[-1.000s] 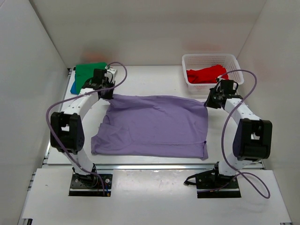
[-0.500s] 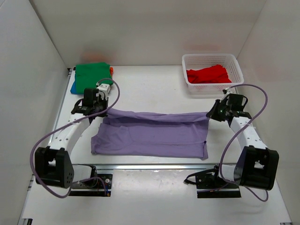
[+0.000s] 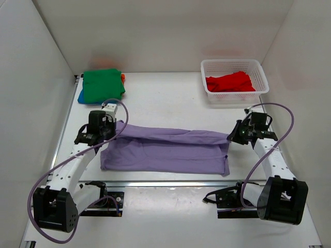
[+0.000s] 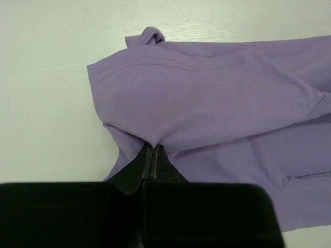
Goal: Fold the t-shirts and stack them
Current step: Fold the other side of the tshirt into a rectangle, then rotate the tshirt 90 degrees
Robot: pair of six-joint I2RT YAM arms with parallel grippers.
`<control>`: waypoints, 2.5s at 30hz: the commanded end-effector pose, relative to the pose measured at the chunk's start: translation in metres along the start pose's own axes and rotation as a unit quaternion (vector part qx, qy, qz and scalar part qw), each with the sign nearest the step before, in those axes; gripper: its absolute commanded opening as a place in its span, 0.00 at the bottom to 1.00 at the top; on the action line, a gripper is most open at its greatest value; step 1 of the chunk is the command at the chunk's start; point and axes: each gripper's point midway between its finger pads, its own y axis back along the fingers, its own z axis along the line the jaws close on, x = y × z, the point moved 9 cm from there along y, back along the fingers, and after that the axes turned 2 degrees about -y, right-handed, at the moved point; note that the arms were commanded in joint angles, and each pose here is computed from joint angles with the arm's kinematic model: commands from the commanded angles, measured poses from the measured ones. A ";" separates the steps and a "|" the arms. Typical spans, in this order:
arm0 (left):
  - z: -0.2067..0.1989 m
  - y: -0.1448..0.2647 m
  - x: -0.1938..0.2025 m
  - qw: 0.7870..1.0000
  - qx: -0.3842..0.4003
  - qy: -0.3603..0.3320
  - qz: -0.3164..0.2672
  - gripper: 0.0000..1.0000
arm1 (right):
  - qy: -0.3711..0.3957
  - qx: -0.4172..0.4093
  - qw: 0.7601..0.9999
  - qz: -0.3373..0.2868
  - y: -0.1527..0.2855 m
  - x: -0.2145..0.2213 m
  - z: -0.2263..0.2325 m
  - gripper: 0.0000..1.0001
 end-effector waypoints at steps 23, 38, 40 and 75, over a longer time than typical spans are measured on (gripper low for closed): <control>-0.019 0.016 0.009 0.997 0.001 0.083 -0.004 0.45 | 0.074 -0.055 0.996 0.008 -0.001 -0.004 0.029 0.02; -0.080 -0.078 0.031 0.982 0.039 0.065 0.172 0.37 | 0.035 -0.005 0.988 0.152 -0.068 0.007 0.025 0.00; -0.079 -0.095 0.028 0.979 0.027 0.060 0.191 0.38 | 0.009 0.015 0.985 0.170 -0.071 0.010 0.023 0.00; -0.151 -0.273 -0.222 0.968 0.222 0.116 0.021 0.40 | -0.046 -0.231 0.963 0.131 -0.032 0.150 0.176 0.00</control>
